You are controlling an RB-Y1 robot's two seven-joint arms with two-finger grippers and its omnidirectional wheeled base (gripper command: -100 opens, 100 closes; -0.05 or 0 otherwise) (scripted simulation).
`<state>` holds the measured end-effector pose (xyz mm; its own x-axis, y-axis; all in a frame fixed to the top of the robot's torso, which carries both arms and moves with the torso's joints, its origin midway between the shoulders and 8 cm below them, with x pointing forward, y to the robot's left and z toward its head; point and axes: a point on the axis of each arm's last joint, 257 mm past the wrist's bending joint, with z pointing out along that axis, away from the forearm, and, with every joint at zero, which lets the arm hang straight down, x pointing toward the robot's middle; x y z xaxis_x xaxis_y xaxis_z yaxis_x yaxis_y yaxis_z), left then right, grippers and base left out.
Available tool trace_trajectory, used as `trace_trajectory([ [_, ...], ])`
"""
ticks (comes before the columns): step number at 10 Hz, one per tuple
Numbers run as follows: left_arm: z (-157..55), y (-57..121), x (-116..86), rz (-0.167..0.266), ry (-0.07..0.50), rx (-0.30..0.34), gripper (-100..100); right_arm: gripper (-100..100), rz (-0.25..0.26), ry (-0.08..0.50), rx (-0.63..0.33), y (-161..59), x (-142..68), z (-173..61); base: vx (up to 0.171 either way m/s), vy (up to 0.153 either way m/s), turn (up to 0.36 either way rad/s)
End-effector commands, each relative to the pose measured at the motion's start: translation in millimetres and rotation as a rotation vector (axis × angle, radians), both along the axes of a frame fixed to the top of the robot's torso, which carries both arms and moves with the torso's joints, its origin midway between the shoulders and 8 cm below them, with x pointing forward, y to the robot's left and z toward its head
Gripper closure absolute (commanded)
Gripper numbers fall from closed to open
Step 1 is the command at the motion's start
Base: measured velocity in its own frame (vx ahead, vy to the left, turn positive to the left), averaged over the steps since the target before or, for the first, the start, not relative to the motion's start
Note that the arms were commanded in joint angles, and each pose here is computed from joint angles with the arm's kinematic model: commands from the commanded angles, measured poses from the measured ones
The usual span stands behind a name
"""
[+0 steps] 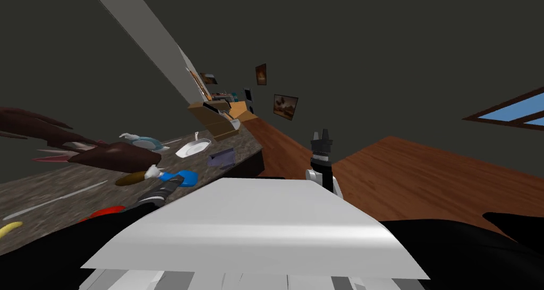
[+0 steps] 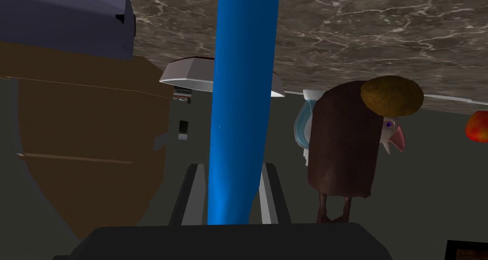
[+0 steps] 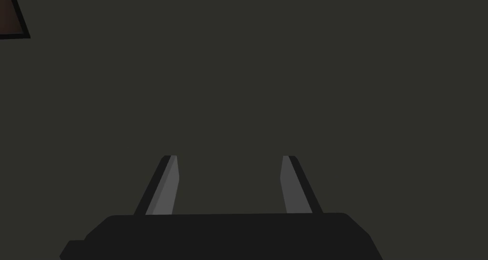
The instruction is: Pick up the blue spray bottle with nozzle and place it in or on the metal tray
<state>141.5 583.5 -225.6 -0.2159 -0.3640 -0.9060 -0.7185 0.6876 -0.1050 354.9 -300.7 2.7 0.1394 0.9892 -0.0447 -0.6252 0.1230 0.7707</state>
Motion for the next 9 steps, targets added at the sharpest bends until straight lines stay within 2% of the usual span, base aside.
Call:
trace_trajectory([
  [1, -8, -9.4, -8, 0.026, -0.005, -0.053, 100, 0, 0.000, 0.000, 0.000, 0, 0, 0, 0.054, -0.204, 0.227],
  [6, -8, -24.8, -17, 0.079, -0.018, -0.134, 100, 0, 0.000, 0.000, 0.000, 0, 0, 0, 0.062, -0.184, 0.187],
  [7, -1, -24.2, -19, 0.083, -0.015, -0.128, 100, 0, 0.000, 0.000, 0.000, 0, 0, 0, 0.091, -0.150, 0.040],
  [9, 15, -18.6, -22, 0.081, -0.005, -0.096, 100, 0, 0.000, 0.000, 0.000, 0, 0, 0, 0.068, -0.055, -0.137],
])
